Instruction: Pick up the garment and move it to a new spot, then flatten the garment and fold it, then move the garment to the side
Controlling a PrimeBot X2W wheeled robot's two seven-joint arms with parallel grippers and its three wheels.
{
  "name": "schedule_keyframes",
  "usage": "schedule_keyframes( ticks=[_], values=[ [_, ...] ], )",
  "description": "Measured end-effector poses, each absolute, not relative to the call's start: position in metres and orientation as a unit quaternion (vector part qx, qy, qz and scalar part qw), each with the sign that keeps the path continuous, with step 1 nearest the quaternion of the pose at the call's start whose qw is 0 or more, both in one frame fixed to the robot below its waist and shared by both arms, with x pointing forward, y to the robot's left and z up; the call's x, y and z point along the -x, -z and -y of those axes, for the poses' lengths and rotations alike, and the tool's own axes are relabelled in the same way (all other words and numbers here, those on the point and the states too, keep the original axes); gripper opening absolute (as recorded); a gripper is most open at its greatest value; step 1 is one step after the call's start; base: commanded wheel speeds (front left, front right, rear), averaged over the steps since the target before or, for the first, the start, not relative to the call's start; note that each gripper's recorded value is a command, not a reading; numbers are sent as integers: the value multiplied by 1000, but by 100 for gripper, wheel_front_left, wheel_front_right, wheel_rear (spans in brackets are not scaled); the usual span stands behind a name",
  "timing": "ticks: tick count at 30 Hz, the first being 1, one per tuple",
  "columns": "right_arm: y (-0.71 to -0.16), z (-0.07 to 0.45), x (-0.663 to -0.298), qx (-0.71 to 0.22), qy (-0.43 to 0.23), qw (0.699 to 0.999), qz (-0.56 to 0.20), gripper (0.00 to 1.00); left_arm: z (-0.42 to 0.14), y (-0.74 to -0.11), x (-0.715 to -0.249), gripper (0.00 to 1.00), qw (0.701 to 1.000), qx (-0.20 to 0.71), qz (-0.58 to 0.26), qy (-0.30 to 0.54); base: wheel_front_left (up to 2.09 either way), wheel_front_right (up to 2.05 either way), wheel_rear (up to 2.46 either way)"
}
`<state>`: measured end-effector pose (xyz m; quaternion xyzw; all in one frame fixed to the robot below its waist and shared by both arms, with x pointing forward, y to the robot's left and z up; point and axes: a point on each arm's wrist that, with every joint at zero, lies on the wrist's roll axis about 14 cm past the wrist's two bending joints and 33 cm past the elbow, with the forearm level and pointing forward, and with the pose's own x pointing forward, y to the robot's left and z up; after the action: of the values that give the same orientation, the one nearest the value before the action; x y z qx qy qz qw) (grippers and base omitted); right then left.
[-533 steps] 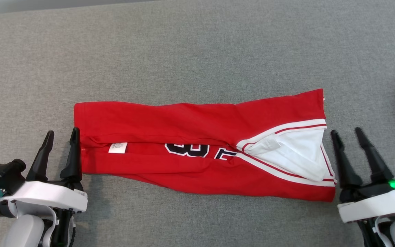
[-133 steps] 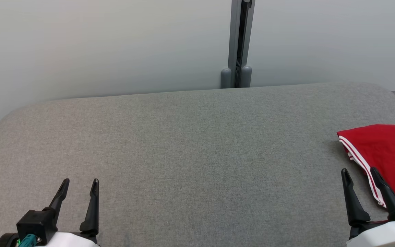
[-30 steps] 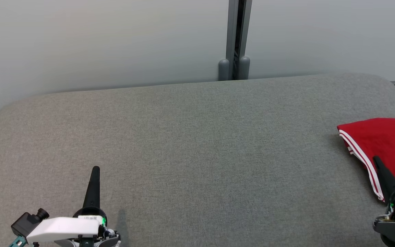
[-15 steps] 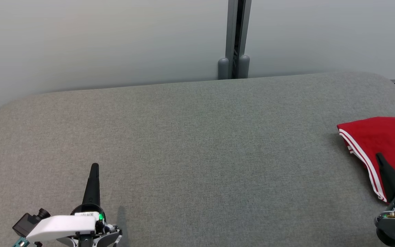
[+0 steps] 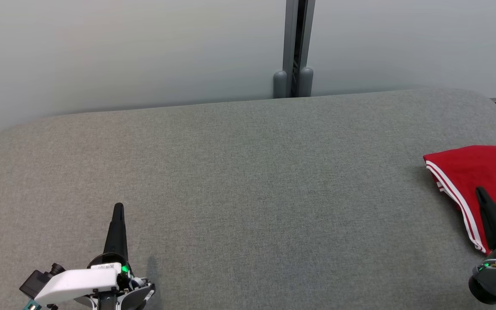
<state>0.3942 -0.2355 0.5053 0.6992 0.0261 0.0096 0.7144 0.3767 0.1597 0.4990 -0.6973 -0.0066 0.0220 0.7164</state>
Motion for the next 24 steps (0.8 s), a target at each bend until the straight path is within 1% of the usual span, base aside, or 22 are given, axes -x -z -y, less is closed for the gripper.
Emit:
schedule_keyframes(
  ticks=[5, 24],
  values=[
    [-507, 237, -396, -710, -13, 704, -22, 0, -160, -500, -379, 0, 706, 708, 11, -22, 0, 0, 0],
    [-507, 237, -396, -710, -12, 704, -21, 0, -160, -501, -379, 0, 706, 708, 11, -22, 0, 0, 0]
  ],
)
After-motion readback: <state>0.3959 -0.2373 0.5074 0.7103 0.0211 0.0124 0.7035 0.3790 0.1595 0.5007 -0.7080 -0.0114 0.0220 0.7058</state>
